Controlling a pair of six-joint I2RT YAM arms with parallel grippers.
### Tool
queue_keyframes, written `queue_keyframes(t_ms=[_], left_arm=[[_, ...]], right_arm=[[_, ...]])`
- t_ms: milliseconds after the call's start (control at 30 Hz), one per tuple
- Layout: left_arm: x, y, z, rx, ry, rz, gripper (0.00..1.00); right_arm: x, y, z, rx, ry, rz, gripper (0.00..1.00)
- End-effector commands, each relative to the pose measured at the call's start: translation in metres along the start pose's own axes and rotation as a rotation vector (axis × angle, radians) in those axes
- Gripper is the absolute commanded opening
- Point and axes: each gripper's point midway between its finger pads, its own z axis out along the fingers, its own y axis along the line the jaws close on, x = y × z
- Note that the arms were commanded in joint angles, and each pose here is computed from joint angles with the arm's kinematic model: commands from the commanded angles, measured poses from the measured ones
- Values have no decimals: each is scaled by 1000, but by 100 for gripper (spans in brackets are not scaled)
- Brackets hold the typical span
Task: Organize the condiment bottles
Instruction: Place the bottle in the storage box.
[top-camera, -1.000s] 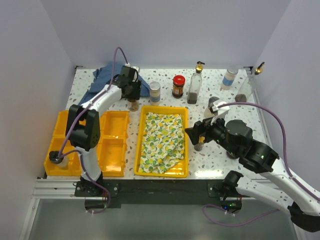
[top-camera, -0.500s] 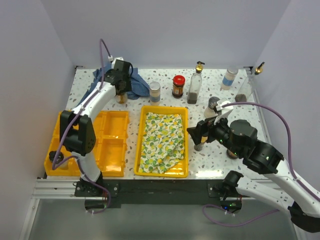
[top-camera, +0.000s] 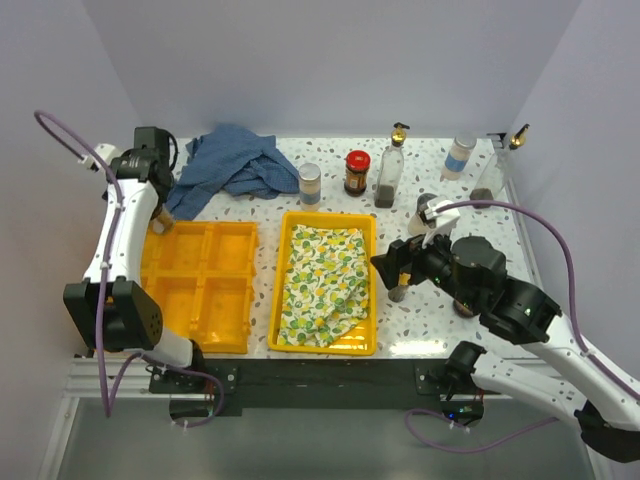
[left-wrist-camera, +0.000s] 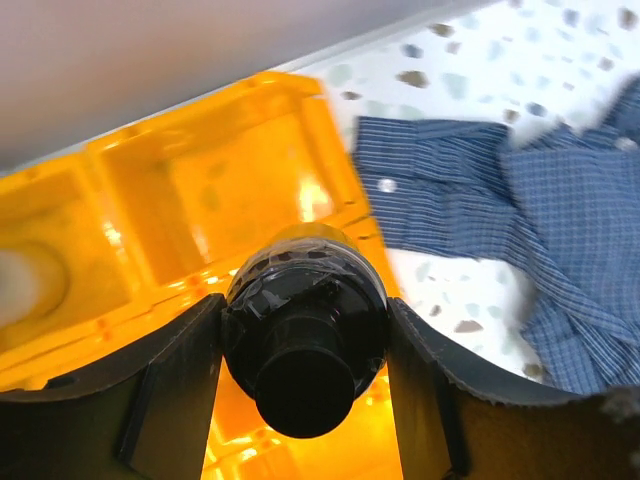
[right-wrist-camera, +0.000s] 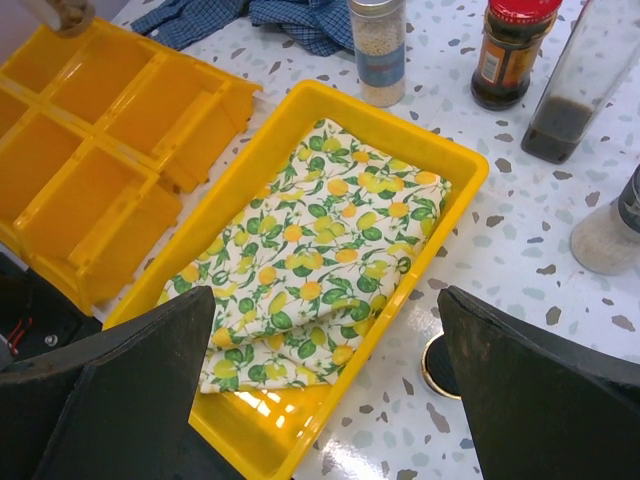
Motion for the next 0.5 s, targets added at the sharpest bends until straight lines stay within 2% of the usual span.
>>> queue_keyframes(t_ms=[0,133,300,467], left_arm=[[-20,70,-9,-178,-106,-181,0],[-14,102,2,-204,-123,-209,0],[-27,136,8,-270,-173,-283,0],[-25,157,11,-332,-183,-328,0]], right_arm=[[-8,0,-1,10,-18,13,98],[-11,2,1,6,-16,16,99],[-12,6,3,-8,-9,24,99],[-10,10,4,-22,2,41,99]])
